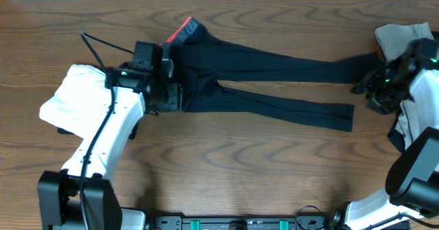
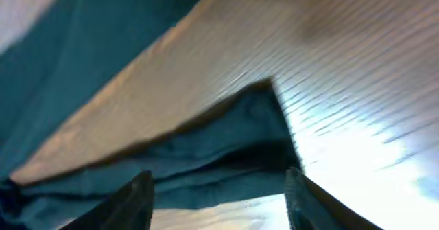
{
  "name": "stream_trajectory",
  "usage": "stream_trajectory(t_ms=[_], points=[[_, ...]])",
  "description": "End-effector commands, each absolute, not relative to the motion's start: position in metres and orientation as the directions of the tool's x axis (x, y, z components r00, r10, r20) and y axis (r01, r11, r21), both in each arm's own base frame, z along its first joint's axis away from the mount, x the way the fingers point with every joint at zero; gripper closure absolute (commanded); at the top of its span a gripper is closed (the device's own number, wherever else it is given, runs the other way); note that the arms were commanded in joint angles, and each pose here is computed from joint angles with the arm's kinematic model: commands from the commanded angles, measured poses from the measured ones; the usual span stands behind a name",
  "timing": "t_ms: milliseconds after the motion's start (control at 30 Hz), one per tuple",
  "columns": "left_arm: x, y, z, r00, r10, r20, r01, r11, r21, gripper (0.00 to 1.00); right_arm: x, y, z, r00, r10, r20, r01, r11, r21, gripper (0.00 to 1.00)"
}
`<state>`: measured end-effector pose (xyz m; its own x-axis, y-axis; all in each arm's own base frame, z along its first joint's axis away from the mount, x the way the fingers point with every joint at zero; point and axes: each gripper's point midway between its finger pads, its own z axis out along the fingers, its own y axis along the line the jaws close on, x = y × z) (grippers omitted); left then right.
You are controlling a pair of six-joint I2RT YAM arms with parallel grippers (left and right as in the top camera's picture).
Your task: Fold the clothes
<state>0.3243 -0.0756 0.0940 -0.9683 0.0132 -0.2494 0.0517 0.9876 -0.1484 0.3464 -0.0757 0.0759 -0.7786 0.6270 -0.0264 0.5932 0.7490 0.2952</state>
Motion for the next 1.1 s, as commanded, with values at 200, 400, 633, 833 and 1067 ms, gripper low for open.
stream_trajectory(t_ms=[200,400,633,833,1067], points=[[0.319,-0.078,0.083,-0.975,0.004,-0.223,0.040,0.987,-0.157,0.32,0.314,-0.080,0.031,-0.807,0.586,-0.067,0.588,0.809,0.005,0.42],[0.317,-0.078,0.083,-0.976,0.005,-0.217,0.039,0.987,-0.156,0.32,0.305,-0.092,0.030,-0.786,0.616,-0.053,0.617,0.787,-0.014,0.46],[0.319,-0.078,0.083,-0.975,0.004,-0.223,0.040,0.987,-0.157,0.31,0.295,-0.076,0.016,-0.792,0.610,-0.002,0.610,0.792,0.030,0.52],[0.319,-0.078,0.083,-0.975,0.004,-0.223,0.040,0.987,-0.157,0.31,0.298,-0.066,0.005,-0.783,0.622,0.000,0.619,0.779,0.100,0.88],[0.319,-0.078,0.083,-0.975,0.004,-0.223,0.040,0.987,-0.157,0.31,0.321,-0.057,0.063,-0.805,0.590,-0.062,0.559,0.789,0.254,0.99]])
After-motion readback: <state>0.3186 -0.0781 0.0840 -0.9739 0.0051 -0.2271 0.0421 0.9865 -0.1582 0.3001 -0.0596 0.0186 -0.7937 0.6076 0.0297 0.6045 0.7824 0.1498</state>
